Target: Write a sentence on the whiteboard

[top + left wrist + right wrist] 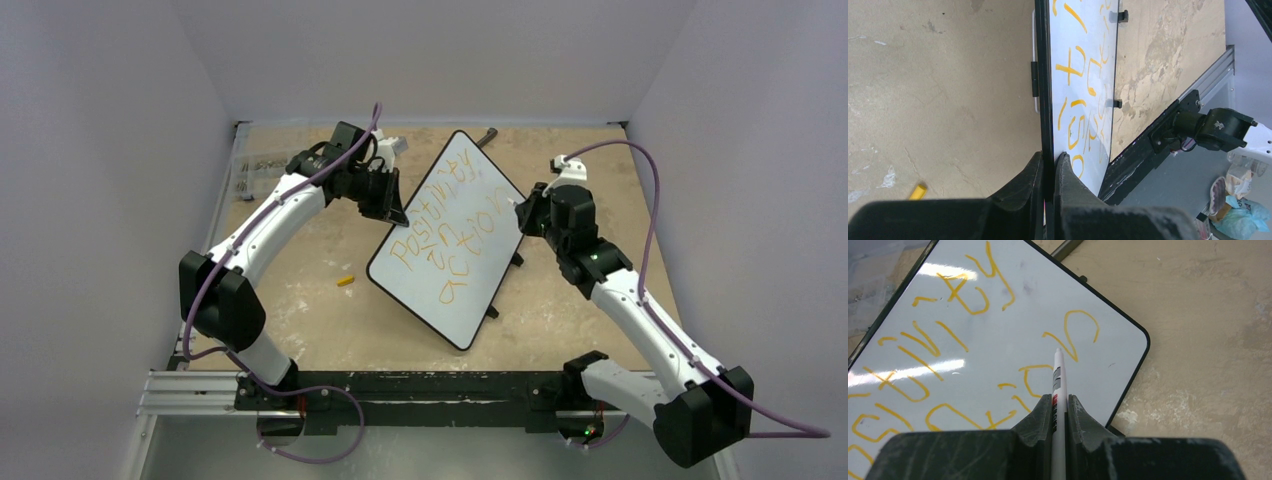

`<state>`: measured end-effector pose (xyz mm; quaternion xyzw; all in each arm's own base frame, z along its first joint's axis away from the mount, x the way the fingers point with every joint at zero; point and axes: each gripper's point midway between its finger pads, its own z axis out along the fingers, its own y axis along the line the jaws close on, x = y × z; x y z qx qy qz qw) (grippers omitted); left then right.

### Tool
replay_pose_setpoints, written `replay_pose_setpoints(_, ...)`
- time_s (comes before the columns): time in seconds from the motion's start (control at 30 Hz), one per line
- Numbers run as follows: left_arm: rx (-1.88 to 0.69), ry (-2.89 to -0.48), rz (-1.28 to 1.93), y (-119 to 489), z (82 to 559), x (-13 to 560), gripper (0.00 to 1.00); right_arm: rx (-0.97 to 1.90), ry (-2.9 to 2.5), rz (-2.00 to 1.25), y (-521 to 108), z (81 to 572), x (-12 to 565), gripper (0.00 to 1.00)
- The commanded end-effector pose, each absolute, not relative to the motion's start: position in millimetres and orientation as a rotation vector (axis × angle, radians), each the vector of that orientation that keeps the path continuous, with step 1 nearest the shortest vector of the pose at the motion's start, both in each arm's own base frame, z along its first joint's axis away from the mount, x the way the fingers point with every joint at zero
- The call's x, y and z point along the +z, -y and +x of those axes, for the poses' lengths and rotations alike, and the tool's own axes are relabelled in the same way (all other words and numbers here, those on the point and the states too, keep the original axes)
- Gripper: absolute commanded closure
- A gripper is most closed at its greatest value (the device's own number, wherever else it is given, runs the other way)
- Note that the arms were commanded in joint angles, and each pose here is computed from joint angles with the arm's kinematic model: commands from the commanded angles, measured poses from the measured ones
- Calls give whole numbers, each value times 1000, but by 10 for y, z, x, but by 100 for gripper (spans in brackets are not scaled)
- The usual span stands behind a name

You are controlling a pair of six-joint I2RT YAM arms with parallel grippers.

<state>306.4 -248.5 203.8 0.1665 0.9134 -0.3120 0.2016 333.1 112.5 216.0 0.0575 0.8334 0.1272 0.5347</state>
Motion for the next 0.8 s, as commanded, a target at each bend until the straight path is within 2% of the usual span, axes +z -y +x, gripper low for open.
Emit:
replay_pose_setpoints(0.0,-712,-2554,598,2405,3089,1794,96,342,-1978,140,-1130,3194,2223,100)
replay_pose_setpoints(0.37,-701,-2561,590,2392,3094,1745,78,361,-1963,147,-1094,3068,2250,100)
replay_pose_setpoints(0.77,-725,-2535,564,2408,3082,1797,65,376,-1961,146,-1111,3054,2255,100)
